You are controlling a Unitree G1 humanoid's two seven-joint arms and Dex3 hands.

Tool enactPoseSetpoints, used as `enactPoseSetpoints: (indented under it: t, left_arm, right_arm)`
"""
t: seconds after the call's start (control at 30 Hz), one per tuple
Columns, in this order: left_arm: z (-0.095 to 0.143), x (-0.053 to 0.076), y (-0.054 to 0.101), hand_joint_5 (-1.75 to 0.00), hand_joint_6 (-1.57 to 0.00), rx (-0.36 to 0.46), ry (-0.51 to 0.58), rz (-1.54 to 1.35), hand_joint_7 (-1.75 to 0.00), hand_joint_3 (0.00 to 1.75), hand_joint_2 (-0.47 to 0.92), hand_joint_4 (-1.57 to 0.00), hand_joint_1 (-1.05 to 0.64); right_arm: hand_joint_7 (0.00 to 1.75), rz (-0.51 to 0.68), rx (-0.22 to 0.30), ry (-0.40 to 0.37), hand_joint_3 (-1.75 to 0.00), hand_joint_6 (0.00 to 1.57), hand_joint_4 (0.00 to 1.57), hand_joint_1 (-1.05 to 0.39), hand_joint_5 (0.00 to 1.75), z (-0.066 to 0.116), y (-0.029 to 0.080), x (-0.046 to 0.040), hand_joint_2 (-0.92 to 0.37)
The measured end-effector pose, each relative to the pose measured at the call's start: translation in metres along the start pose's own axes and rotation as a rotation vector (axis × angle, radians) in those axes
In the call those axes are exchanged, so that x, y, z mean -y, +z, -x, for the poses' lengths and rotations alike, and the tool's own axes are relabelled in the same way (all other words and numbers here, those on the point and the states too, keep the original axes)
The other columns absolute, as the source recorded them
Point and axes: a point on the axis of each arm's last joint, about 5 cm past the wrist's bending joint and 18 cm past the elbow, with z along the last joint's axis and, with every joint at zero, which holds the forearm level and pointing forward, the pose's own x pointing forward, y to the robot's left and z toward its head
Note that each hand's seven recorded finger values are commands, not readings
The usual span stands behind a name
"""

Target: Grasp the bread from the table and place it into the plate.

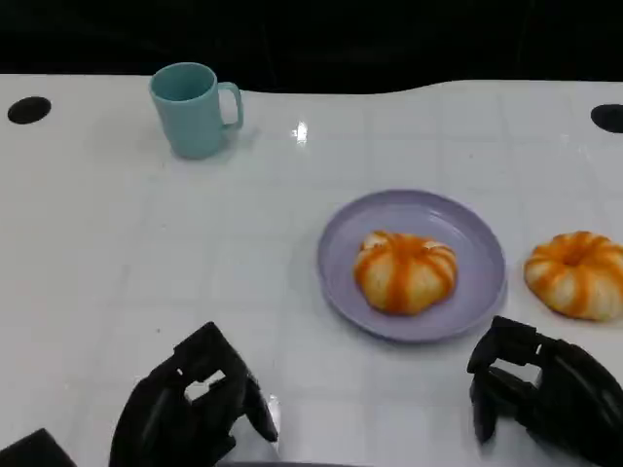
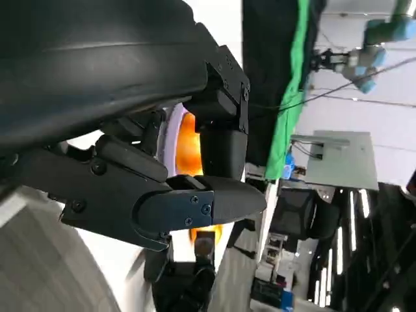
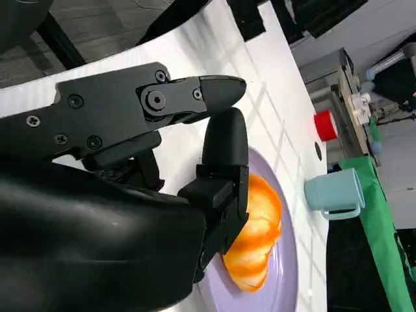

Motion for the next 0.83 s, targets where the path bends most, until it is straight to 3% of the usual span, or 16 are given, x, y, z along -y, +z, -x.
enactPoseSetpoints:
  t: [0.23,0.83]
  left_arm:
    - [-0.0016,0.0010,0.0004,-1.75,-0.65,-0.009,0.020,0.086,-1.70,0.42,0.92,-0.86,-0.72]
    - [-0.0017,-0.0018,-0.0005,-1.75,-0.63,0.018,0.023,0.081,-1.72,0.43,0.92,-0.84,-0.73]
  right_arm:
    - [1.47,-0.003,-0.002,0.001,-0.19,0.68,0.72,-0.58,1.75,0.0014,-0.0003,-0.0008,-0.92]
    - [1.48,0.007,0.005,0.002,-0.18,0.68,0.72,-0.57,1.75,0.0023,-0.0017,0.0002,-0.92]
